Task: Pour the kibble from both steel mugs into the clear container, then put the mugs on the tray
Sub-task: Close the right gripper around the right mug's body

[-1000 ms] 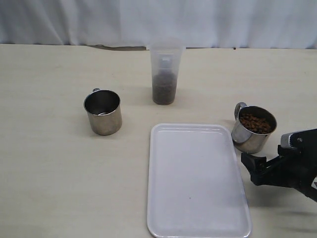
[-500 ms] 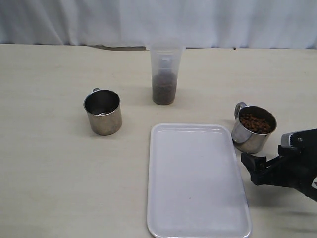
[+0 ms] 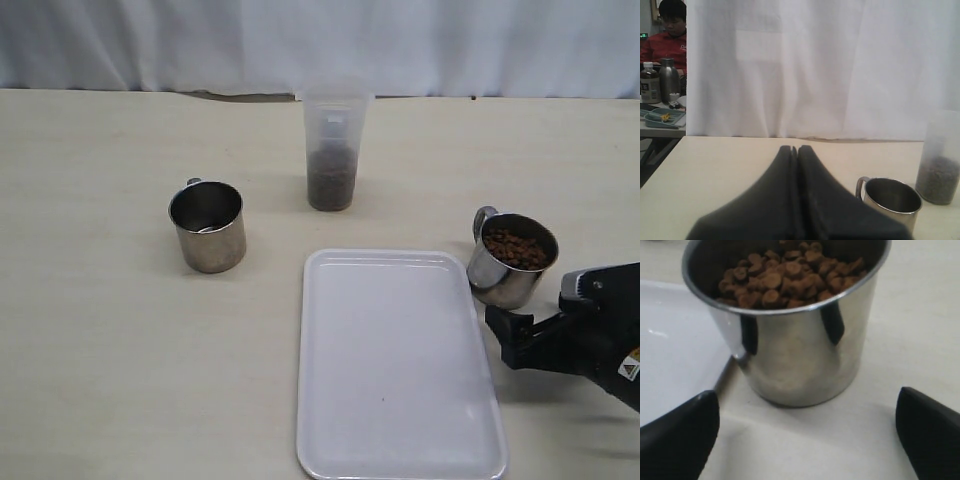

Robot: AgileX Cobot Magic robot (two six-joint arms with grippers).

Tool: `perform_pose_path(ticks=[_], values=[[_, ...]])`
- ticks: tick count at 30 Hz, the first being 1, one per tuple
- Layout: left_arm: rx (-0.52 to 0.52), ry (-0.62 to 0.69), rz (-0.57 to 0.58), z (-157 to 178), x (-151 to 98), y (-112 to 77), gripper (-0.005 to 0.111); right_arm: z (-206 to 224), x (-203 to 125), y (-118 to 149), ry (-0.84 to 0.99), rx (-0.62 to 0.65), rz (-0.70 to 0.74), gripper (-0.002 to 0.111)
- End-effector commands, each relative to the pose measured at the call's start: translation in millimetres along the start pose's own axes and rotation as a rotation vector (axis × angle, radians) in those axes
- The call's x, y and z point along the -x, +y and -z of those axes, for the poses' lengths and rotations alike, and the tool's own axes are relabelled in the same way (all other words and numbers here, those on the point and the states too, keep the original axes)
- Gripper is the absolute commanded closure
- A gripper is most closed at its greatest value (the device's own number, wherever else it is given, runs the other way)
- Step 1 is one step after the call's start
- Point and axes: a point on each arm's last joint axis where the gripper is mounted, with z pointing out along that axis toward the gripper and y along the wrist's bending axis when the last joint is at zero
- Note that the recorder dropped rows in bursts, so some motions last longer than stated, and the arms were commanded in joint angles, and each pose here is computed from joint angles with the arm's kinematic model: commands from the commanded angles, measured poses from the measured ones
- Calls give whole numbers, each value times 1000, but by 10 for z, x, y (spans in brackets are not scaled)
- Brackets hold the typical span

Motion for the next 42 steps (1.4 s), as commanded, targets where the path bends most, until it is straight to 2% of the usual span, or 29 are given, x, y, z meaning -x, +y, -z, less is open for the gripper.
perform_pose_path(ticks=[1,5,19,26,28,32,42], values=[[-1,-14,11,2,3,-1,107,-90,77,-27,-49,5,25,39],[-1,-14,11,2,3,-1,107,-146,128,0,-74,58,56,39],[-1,-14,11,2,3,-1,107,-334,336,-57,-165,79,90,39],[-1,-14,11,2,3,-1,107,-425,98,-64,-72,83,57,39],[-1,-14,11,2,3,-1,107,-464,124,-101,-84,57,52,39],[-1,-14,11,2,3,-1,107,-555,222,-111,-128,86,82,39],[-1,-14,11,2,3,-1,107,-613,167,-136,-110,74,64,39]])
